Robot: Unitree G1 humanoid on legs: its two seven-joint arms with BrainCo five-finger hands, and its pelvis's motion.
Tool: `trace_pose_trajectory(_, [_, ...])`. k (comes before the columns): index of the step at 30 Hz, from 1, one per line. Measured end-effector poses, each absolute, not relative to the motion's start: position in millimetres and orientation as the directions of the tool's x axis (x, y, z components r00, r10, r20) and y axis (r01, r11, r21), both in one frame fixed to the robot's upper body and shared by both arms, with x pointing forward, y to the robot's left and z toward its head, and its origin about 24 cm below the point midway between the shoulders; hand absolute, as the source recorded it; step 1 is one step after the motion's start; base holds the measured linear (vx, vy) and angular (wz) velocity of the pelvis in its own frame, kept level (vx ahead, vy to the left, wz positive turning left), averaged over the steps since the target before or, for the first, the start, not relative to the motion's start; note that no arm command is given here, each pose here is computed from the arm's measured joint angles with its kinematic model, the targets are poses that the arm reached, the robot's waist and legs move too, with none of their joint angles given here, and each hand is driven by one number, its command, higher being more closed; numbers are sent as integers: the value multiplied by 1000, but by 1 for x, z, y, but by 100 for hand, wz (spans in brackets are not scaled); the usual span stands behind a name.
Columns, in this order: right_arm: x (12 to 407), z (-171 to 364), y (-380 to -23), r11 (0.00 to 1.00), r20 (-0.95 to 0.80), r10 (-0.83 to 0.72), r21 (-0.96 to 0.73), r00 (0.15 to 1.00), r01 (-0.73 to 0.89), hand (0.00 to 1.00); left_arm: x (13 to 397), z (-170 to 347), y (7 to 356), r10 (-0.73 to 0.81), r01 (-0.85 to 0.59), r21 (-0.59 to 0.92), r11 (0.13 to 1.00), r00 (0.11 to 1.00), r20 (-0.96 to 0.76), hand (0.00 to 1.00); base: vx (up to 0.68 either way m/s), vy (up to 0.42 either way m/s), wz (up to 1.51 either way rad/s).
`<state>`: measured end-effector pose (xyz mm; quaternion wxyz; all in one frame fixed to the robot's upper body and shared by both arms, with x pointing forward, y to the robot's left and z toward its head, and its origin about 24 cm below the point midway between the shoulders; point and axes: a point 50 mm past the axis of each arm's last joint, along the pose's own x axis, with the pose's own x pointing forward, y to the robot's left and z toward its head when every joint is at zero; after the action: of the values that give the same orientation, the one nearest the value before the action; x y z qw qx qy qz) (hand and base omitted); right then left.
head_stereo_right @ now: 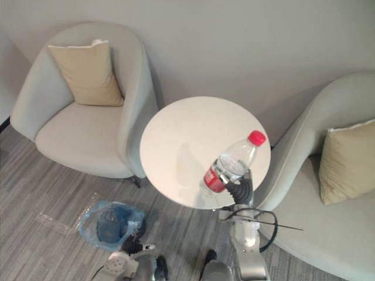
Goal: Gather rubbish on tea table into small bin, then transfer packed bag to large trash can.
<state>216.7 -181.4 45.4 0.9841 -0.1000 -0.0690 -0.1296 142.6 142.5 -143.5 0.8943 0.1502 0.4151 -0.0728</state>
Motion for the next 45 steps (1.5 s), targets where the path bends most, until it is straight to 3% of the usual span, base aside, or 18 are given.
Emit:
trace_pose_trajectory(9, [222,13,-167,959,16,-182,-219,983,181,100,139,-146,152,21,254,233,939,631,-775,0,-121,76,27])
trace_pose_trajectory(15, [199,-4,-172,954,-66,-215,-227,974,195,100,134,-149,158,59,205,232,951,615,-786,0,-52,-113,75])
trace_pose_trajectory(20, [193,-6,-170,957,-83,-224,-210,971,202,100,136,-148,157,74,167,224,960,622,-780,0,108,-77,82])
trace_pose_trajectory(29, [206,21,-163,965,35,-184,-183,982,187,100,151,-137,154,71,116,202,973,680,-730,0,139,44,79])
trace_pose_trajectory(45, [201,-18,-170,951,-140,-179,-278,974,135,100,134,-148,170,95,190,264,946,614,-784,0,19,-25,11])
